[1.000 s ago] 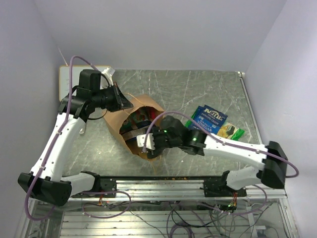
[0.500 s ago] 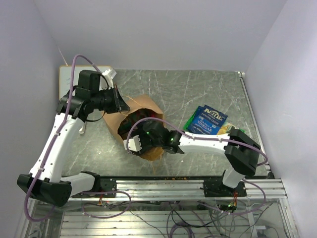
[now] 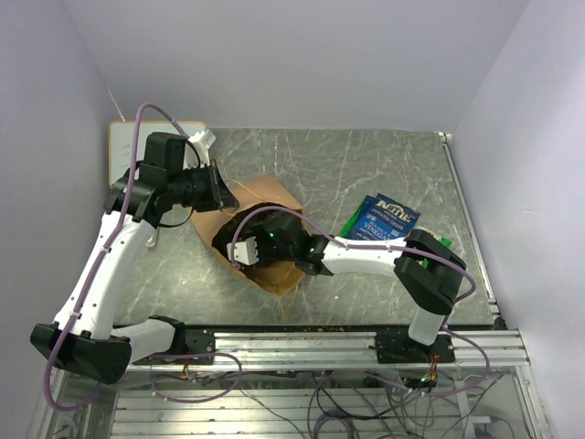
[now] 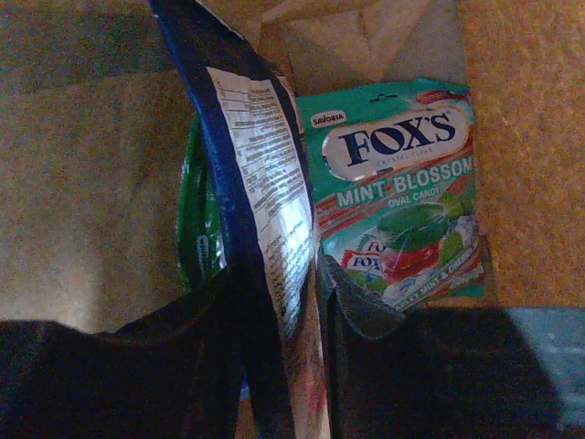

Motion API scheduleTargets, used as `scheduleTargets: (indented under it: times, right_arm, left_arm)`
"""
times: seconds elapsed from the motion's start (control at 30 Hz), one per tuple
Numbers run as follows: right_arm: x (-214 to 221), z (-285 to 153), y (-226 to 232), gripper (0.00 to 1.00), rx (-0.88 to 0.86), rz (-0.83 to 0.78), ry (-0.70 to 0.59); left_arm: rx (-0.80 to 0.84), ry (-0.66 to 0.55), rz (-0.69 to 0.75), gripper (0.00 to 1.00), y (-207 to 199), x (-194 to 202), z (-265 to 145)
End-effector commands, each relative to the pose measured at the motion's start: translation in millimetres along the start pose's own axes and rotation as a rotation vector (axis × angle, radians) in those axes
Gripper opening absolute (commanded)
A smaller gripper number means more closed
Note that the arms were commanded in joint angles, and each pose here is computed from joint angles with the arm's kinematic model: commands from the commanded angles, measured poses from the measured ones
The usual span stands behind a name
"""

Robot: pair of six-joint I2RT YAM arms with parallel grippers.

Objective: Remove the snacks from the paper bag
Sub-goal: Take out the snack from the paper bag.

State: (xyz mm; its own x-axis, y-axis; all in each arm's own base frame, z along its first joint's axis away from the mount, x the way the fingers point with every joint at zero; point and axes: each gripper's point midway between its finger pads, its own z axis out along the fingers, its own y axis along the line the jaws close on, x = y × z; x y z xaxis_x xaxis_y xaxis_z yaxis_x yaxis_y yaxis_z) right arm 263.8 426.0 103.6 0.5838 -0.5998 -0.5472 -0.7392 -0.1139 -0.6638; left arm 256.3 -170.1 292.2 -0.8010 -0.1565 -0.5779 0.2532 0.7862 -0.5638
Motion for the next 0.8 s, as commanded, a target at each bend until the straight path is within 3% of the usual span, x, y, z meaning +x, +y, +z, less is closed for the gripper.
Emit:
scheduleTargets:
  times: [0.0, 0.3, 0.77]
  right_arm:
    - [-4.6, 2.9, -24.1, 0.29, 0.079, 0.012, -0.019]
    - [-12.4, -13.8, -23.5, 0.0, 0.043, -0.011, -0.033]
    - [-35.9, -67.3, -27.7, 0.0, 0.026, -0.003, -0.087]
  left_arm:
    - [0.004, -0.021, 0.041, 0.07, -2.3, -6.4, -0.5]
    - [0.013, -0.036, 0.021, 0.07, -2.5, -7.2, 3.1]
    - [0.055, -0.08, -0.055, 0.07, -11.1, -13.6, 5.6]
